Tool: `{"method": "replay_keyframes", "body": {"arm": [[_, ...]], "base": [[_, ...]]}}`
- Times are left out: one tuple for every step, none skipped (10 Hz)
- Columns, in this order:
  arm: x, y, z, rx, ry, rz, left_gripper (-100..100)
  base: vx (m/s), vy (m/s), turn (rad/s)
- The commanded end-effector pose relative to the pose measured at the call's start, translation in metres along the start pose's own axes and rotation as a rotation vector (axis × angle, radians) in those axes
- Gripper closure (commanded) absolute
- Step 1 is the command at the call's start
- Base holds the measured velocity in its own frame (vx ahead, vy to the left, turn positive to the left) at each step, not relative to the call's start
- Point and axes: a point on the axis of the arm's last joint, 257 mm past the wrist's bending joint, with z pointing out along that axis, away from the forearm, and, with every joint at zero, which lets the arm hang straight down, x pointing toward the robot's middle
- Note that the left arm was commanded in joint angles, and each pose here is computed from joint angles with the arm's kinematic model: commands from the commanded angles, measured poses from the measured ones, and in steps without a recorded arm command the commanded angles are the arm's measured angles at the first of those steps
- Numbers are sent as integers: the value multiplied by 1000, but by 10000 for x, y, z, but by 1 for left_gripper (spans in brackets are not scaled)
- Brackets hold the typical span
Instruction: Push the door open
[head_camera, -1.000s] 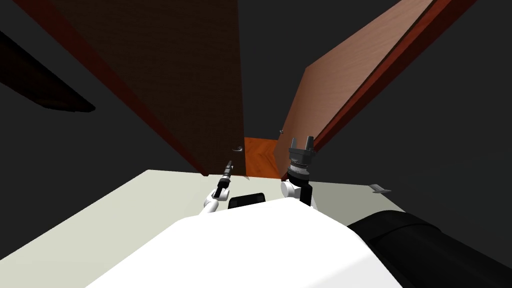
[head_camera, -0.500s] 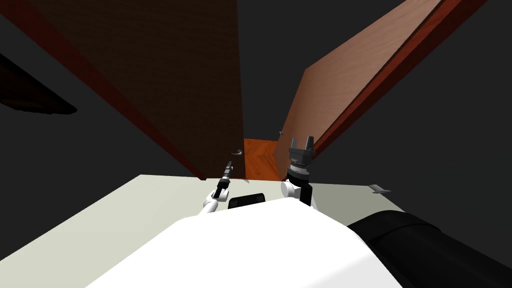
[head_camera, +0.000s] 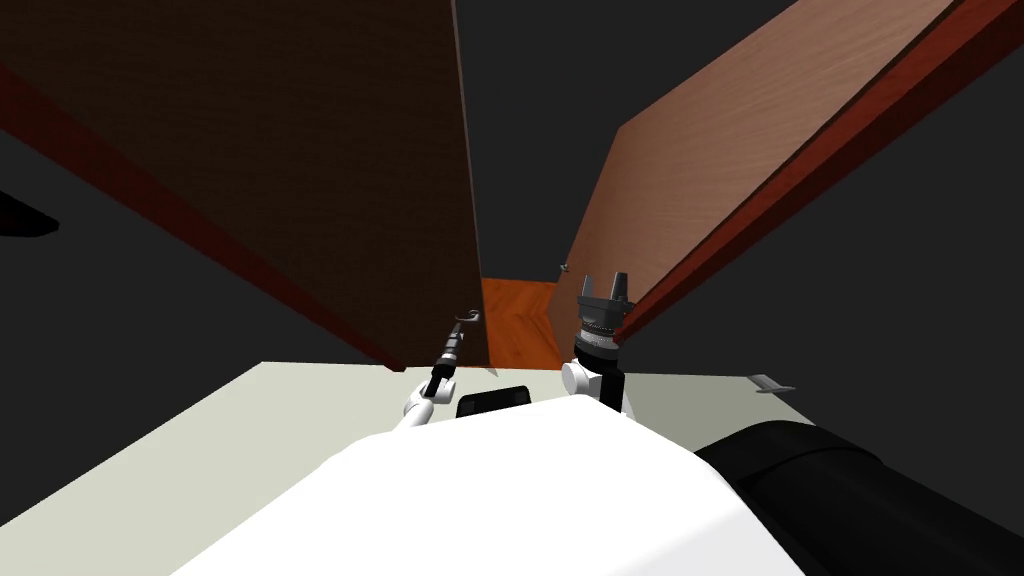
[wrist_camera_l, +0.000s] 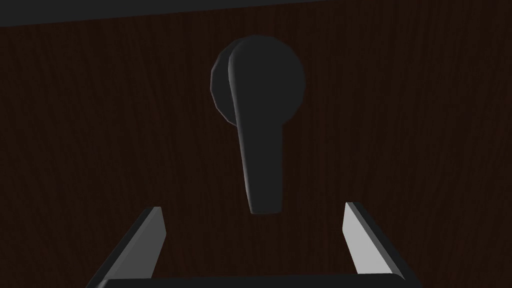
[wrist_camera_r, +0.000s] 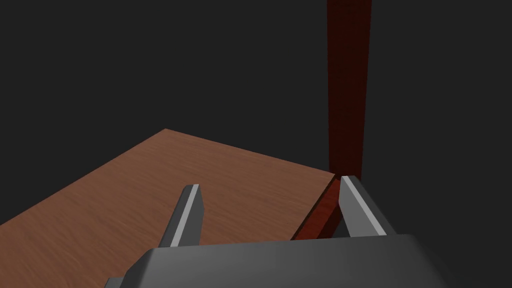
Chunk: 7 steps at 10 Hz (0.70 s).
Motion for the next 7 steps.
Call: {"method": "replay_keyframes", "body": {"arm": [[13, 5, -4, 0, -3, -5, -100], [50, 6, -5, 0, -5, -14, -100], [83, 6, -5, 1, -5, -21, -100], [145, 5, -3, 1, -6, -34, -100], [113, 4, 3, 1, -5, -27, -100], [113, 4, 3, 1, -5, -27, 100], [113, 4, 3, 1, -5, -27, 100]], "base": [[198, -12, -22], [187, -44, -29], [183, -45, -28], [165, -42, -20], [70, -21, 0], [-8, 2, 3], [-25, 8, -6]]}}
